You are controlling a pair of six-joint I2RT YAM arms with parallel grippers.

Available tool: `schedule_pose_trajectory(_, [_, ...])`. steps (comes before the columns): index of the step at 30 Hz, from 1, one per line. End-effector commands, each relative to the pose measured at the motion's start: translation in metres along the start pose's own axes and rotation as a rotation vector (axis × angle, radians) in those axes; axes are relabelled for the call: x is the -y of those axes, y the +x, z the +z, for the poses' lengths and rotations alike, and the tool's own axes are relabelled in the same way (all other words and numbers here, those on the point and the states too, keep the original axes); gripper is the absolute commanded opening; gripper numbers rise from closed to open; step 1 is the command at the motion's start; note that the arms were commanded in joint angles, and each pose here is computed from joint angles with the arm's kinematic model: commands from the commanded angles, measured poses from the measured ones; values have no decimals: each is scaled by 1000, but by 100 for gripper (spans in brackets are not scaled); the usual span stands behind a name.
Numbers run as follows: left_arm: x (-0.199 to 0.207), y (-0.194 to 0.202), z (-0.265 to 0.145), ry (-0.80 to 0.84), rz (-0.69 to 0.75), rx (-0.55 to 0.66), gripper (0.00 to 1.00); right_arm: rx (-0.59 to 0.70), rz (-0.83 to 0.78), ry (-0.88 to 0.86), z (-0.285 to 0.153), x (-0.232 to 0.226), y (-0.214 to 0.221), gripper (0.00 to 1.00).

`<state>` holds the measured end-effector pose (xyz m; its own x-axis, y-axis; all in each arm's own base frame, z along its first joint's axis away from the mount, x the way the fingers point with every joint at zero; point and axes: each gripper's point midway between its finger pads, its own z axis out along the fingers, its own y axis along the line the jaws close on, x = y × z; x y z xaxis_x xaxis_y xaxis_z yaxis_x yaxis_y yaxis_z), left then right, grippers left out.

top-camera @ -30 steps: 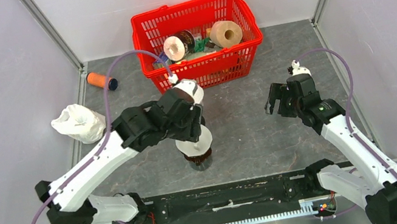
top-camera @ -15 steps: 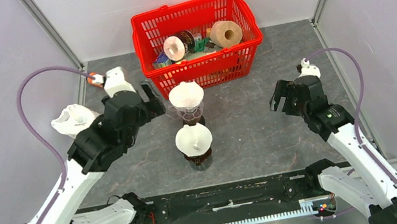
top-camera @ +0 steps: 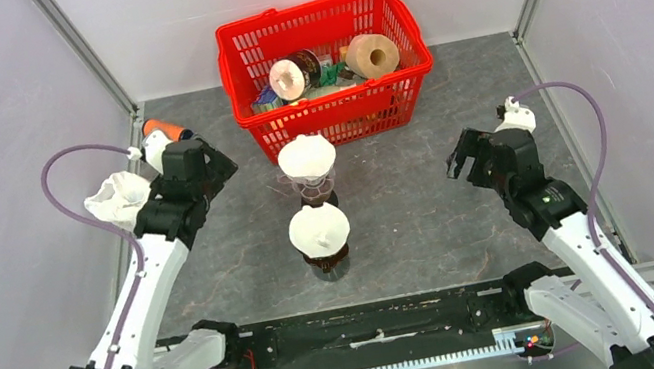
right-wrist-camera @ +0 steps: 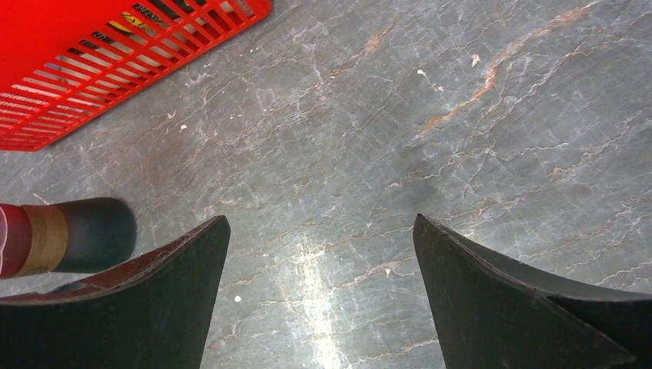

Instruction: Place the coffee filter in the dripper

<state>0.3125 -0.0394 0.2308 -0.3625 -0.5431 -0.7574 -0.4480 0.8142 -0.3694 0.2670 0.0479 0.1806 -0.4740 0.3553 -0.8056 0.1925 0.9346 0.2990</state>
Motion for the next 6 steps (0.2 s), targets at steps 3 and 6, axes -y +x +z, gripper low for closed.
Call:
schedule_pose_trajectory(3, [7, 7, 24, 43, -66, -30, 93, 91, 31, 29, 3, 5, -15, 97])
schedule_pose_trajectory(6, [2, 7, 27, 40, -74, -14, 93, 111, 52, 7, 4, 0, -19, 97])
